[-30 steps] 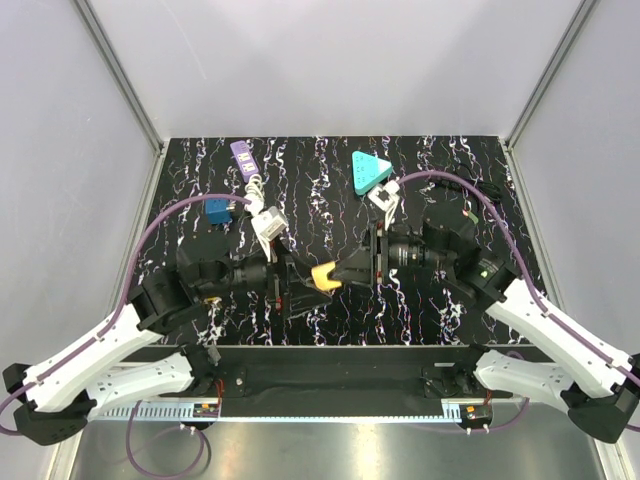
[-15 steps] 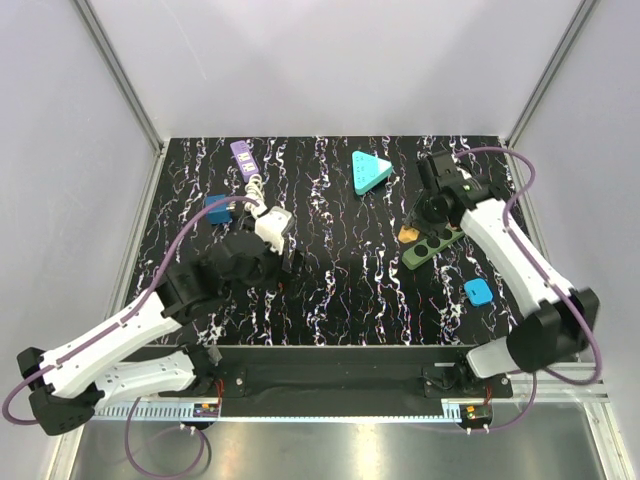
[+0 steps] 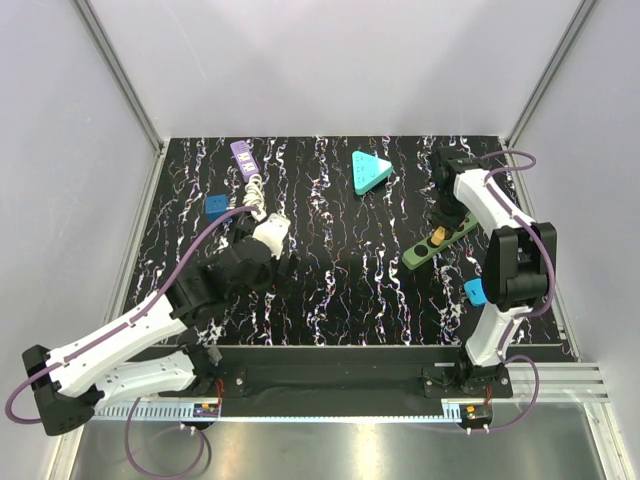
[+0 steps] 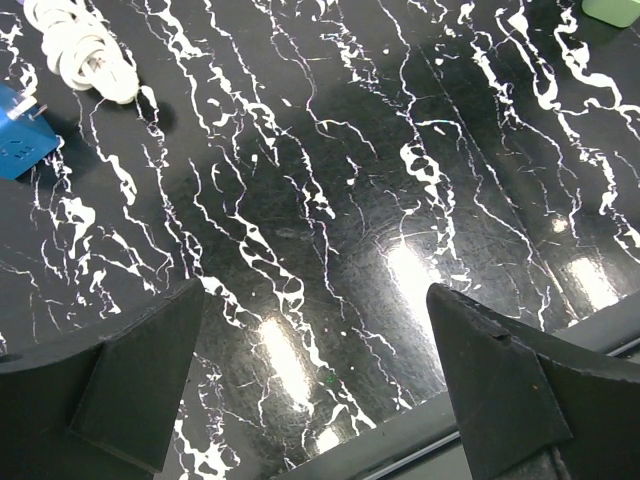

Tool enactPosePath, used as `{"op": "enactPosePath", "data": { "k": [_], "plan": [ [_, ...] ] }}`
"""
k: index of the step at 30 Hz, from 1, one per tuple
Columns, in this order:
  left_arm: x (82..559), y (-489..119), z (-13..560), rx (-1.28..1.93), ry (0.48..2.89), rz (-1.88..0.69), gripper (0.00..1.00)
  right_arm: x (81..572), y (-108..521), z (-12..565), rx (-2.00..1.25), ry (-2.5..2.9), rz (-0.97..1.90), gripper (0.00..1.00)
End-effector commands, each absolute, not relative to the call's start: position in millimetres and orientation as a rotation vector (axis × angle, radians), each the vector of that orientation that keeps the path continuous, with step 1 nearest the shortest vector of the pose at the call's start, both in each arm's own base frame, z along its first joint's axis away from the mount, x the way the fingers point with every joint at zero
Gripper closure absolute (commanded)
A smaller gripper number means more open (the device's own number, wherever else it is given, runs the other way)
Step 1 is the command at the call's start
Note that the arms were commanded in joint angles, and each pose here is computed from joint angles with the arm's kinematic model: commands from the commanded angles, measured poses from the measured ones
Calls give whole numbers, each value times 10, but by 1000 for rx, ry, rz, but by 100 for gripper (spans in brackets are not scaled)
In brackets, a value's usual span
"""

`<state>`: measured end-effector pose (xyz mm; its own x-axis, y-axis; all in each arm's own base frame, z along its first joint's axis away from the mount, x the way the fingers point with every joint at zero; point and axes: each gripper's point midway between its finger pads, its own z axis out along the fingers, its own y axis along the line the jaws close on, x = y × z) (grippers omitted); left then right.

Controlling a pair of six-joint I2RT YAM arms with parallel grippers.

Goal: Insert the plug

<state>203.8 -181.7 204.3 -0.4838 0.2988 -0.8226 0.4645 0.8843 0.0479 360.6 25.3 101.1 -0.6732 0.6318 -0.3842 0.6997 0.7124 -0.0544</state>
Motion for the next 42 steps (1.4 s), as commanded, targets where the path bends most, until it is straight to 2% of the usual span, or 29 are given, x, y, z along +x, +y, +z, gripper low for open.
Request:
{"op": "enactPosePath", "data": {
  "k": [1, 19, 33, 42],
  "plan": [
    [2101, -1756, 2136, 516, 2064, -197, 1, 3896, 203, 1169, 1058, 2465, -263, 100],
    [2108, -1769, 2091, 538, 2076, -181, 1, 3829, 303, 1054, 1219, 2486, -165, 100],
    [2102, -1748, 2078, 534, 2076, -177, 1, 3711, 305, 1106, 1322, 2513, -226, 100],
    [2108, -1748, 2074, 535, 2078, -171, 1, 3710, 303, 912, 1350, 2541, -274, 100]
  ]
}}
